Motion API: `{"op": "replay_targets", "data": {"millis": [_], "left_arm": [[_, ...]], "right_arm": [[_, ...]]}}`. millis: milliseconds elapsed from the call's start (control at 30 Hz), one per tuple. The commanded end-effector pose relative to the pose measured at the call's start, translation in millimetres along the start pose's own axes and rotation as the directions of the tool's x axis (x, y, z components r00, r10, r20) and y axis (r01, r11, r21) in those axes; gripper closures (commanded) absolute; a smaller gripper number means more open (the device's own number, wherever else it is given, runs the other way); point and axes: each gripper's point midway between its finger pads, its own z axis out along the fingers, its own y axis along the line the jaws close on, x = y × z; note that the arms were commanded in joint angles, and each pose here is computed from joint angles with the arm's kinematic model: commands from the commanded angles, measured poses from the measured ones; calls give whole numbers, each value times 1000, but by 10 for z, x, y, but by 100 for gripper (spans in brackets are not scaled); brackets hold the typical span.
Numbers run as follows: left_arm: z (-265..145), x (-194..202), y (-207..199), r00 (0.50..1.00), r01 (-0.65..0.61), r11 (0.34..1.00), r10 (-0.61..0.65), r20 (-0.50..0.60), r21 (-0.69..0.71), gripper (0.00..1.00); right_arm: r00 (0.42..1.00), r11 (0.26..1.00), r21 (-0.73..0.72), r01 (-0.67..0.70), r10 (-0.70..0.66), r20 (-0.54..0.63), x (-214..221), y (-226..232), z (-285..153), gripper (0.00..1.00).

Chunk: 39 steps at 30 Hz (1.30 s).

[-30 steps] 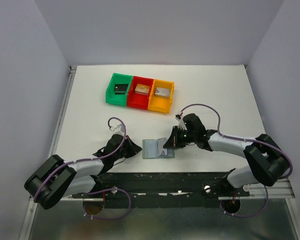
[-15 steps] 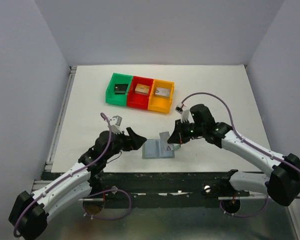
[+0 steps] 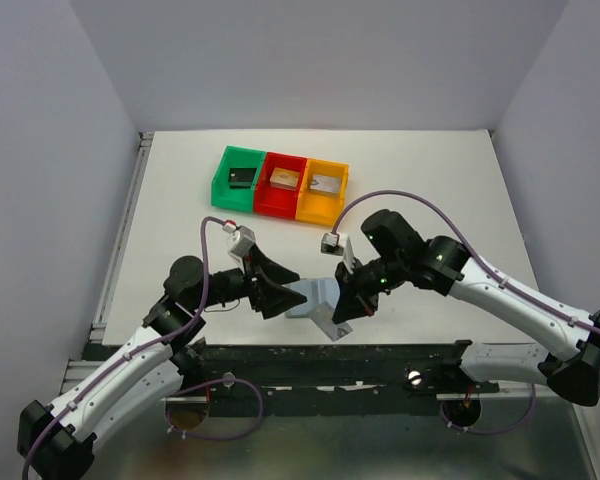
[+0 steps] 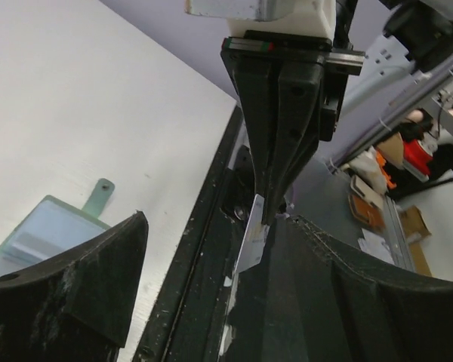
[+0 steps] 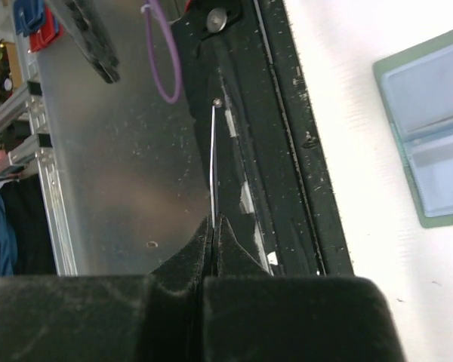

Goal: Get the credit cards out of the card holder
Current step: Remove the credit card from the card holder, then place the credit card at the center of the board.

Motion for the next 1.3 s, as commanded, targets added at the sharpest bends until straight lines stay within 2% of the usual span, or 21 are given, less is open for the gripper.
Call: {"op": "replay_targets", "data": {"millis": [0, 167, 333, 600, 733, 867, 967, 1067, 1100, 1133, 1200, 1267], "left_arm": [[-10, 125, -305, 992, -7, 980, 32, -125, 197, 17], [33, 225, -354, 981, 57, 966, -7, -194, 252, 24], [71, 284, -406, 975, 66, 957, -2, -222, 282, 29], [52, 342, -481, 971, 65, 941, 18, -240, 332, 50], [55, 358, -503, 967, 72, 933, 21, -254, 351, 65], [60, 375, -511, 964, 81, 931, 18, -265, 357, 67], [64, 386, -513, 963, 83, 929, 18, -270, 360, 78], [60, 381, -533, 963, 93, 925, 10, -268, 369, 97], [59, 374, -545, 964, 91, 923, 13, -264, 375, 100], [70, 361, -524, 966, 88, 928, 9, -258, 363, 100], [84, 358, -475, 968, 87, 940, -1, -251, 331, 100], [88, 309, -362, 974, 79, 960, -17, -224, 268, 100]], "right_arm": [[997, 999, -19, 27, -29, -74, 96, 155, -61, 100], [996, 999, -11, 46, -47, -82, 35, 196, -55, 100], [994, 998, -8, 59, -59, -87, -54, 208, -33, 100], [993, 998, 0, 70, -70, -97, -114, 190, -2, 100], [993, 997, -3, 76, -76, -93, -144, 198, 3, 100], [993, 997, -2, 73, -73, -97, -148, 186, 11, 100], [992, 997, -7, 78, -78, -95, -155, 195, 10, 100], [993, 997, -14, 76, -77, -91, -156, 211, 14, 100], [994, 997, 4, 75, -75, -79, -179, 195, 0, 100], [995, 997, 23, 68, -67, -71, -192, 177, -10, 93], [998, 995, 78, 54, -51, -37, -251, 129, -50, 63], [1000, 986, 166, 24, -27, 16, -318, 41, -126, 47]]}}
